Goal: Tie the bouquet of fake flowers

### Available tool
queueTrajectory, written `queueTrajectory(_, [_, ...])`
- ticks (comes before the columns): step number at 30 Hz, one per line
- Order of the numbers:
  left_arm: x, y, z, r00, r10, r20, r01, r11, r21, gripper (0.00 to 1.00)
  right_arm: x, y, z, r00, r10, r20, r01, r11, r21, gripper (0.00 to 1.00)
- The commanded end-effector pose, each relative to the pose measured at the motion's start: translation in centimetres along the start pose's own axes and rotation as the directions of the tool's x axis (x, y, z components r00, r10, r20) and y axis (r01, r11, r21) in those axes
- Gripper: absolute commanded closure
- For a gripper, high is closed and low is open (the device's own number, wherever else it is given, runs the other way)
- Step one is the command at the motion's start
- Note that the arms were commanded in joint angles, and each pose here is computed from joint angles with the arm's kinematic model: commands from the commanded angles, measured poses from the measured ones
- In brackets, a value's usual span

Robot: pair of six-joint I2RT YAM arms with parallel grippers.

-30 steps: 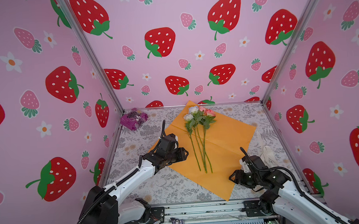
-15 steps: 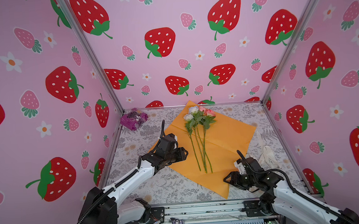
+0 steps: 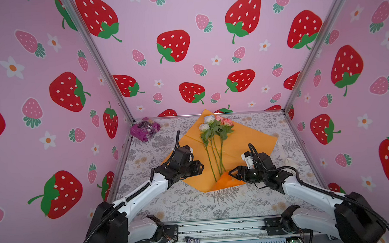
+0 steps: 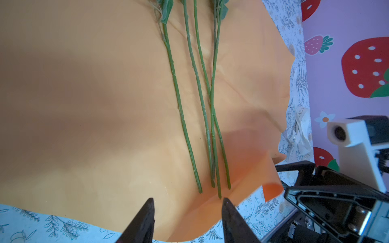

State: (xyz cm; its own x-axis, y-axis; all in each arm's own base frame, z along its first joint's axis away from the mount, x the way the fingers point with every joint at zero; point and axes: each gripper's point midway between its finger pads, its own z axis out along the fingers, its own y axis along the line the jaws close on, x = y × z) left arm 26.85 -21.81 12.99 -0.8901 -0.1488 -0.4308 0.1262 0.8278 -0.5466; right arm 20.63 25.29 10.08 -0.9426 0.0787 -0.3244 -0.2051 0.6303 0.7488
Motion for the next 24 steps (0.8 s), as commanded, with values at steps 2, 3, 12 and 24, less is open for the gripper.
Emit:
queueTrajectory(2, [0.7,-2.2,-0.1,0.999,0.034,-0.040,-0.031,0.997,0.073,0.55,-1.5,0.1,1.2,0.999,-0.049,0.021,0.049,0.999,0.003,0.31])
queueTrajectory(3, [1.1,-2.6,0.0,0.998,0.044,-0.052,-0.039,0.995,0.087,0.58,-1.8,0.2,1.3,0.998,-0.050,0.031,0.050,0.999,-0.004,0.31])
queueTrajectory(12, [5.9,-6.5,2.6,0.973,0.161,-0.167,-0.130,0.974,0.184,0.66,-2.9,0.5,2.7,0.997,-0.070,0.022,0.071,0.996,-0.053,0.31])
queueTrajectory(24, [8.4,-7.6,7.6,0.949,0.195,-0.246,-0.160,0.975,0.154,0.67,-3.8,-0.9,3.2,0.999,-0.038,0.019,0.039,0.998,-0.052,0.31])
